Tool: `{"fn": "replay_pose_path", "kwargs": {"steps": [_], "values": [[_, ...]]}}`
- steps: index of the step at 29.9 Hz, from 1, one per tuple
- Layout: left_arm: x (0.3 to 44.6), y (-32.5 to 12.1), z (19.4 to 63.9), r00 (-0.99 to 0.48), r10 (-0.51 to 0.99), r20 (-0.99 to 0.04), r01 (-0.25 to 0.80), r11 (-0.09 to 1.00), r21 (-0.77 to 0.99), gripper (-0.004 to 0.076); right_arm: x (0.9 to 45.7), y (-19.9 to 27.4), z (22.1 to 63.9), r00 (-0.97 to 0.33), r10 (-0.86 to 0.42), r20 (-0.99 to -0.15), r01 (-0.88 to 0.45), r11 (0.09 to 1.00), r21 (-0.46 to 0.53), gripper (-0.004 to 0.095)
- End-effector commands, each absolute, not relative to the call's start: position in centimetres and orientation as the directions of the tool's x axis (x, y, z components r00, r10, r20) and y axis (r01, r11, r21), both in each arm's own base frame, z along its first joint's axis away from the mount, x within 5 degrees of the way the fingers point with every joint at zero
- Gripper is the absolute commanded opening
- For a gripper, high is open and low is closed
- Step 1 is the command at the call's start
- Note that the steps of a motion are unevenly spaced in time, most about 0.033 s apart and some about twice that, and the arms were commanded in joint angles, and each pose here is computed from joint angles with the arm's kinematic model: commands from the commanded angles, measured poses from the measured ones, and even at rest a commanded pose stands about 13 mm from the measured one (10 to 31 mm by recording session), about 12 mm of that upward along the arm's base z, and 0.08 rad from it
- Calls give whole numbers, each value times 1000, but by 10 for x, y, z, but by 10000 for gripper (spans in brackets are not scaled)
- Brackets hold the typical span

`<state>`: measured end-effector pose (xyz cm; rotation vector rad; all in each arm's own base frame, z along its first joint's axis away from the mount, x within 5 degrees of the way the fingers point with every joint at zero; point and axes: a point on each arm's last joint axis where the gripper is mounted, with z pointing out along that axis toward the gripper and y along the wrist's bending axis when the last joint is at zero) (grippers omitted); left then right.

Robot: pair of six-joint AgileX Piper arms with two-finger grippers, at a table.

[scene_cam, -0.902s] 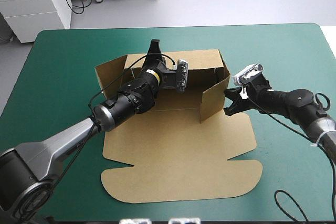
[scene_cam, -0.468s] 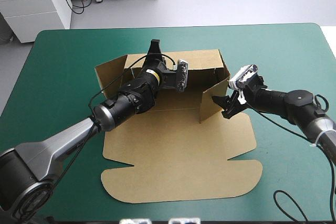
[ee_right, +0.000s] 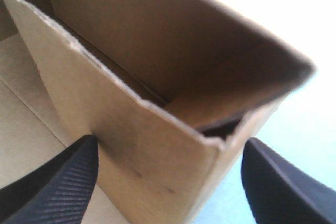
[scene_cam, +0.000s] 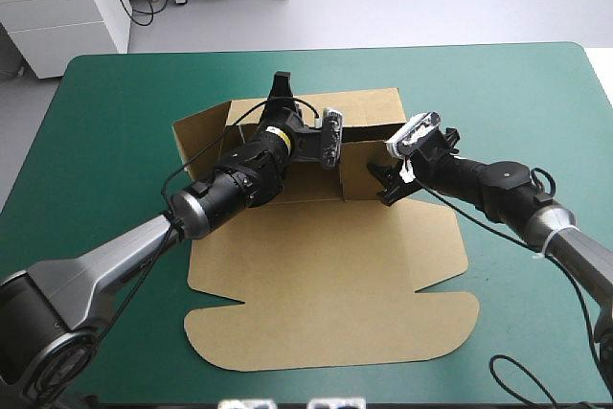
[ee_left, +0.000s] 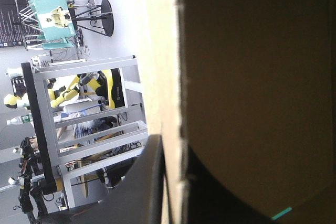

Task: Fold the box

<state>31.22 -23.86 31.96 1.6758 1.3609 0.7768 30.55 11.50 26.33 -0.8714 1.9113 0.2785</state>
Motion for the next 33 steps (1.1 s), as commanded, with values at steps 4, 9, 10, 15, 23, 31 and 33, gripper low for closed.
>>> {"fn": "replay_pose_path", "kwargs": {"steps": [4, 9, 10, 15, 23, 31, 33], "values": [[305, -233, 330, 175, 979, -107, 514, 1, 858, -8, 310, 110, 288, -257, -375, -891, -580, 797, -169, 554], [303, -235, 327, 202, 975, -97, 541, -28, 841, -8, 306, 115, 288, -247, -369, -896, -631, 763, -140, 287], [302, -235, 327, 206, 973, -99, 548, -31, 836, -8, 306, 115, 288, -247, -369, -896, -635, 760, -138, 223], [301, -236, 325, 201, 972, -120, 573, -18, 820, -8, 306, 116, 288, -253, -361, -898, -635, 762, -128, -18], [288, -244, 332, 250, 964, -93, 556, -64, 829, 225, 306, 116, 288, -272, -338, -901, -627, 773, -101, -18], [247, -257, 356, 299, 946, -126, 544, -61, 837, 552, 308, 113, 288, -293, -317, -902, -592, 801, -89, -18], [236, -259, 362, 314, 941, -126, 541, -68, 838, 552, 308, 112, 288, -298, -312, -902, -580, 810, -89, -18]]}}
